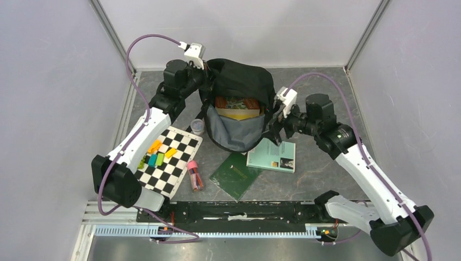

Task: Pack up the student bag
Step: Adjust the book at the center of the board.

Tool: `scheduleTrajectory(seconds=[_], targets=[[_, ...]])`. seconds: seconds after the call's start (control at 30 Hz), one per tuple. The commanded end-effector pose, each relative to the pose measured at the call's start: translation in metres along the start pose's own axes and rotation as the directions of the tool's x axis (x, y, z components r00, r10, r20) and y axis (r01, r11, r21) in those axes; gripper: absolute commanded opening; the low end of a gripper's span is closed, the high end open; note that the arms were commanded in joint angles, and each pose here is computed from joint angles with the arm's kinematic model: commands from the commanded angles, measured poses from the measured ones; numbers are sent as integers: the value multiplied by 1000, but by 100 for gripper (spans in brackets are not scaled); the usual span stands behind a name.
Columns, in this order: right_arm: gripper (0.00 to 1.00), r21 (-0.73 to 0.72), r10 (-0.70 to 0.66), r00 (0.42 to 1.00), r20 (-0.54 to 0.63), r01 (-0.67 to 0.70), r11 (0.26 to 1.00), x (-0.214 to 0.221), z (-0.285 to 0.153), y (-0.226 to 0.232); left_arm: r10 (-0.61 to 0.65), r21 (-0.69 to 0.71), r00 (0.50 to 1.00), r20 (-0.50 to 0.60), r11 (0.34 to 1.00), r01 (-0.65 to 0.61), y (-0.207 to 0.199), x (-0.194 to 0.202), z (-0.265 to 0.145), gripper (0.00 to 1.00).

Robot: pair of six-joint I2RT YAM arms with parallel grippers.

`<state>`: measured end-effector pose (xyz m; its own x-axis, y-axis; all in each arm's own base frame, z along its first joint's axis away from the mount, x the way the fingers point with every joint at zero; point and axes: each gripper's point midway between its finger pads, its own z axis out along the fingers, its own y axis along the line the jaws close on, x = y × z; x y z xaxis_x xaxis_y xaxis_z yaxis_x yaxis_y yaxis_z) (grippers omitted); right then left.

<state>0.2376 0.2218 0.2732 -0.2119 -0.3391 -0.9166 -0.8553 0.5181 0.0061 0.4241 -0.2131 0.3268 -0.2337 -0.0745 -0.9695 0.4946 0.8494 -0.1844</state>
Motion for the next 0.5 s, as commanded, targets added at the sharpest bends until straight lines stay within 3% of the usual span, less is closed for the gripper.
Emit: scheduleTrajectory(seconds=[0.0,0.1,0.23,0.33,0.47], targets=[[98,213,221,972,-85,-199,957,53,-13,-48,-49,-84,998,-31,995,47,13,11,-6,7],[98,315,332,942,-56,-299,901,83,-24,-77,-50,-102,998,-39,994,46,17,14,-8,7],[98,444,557,830,9,-503,742,148,-39,-109,-51,-96,998,-37,994,47,15,14,-11,8],[97,459,684,724,85,-638,618,192,-45,-114,-47,-93,998,-34,995,44,14,12,-13,9],[95,410,753,648,116,-721,558,223,-36,-101,-49,-91,998,-30,995,46,13,10,-15,9]])
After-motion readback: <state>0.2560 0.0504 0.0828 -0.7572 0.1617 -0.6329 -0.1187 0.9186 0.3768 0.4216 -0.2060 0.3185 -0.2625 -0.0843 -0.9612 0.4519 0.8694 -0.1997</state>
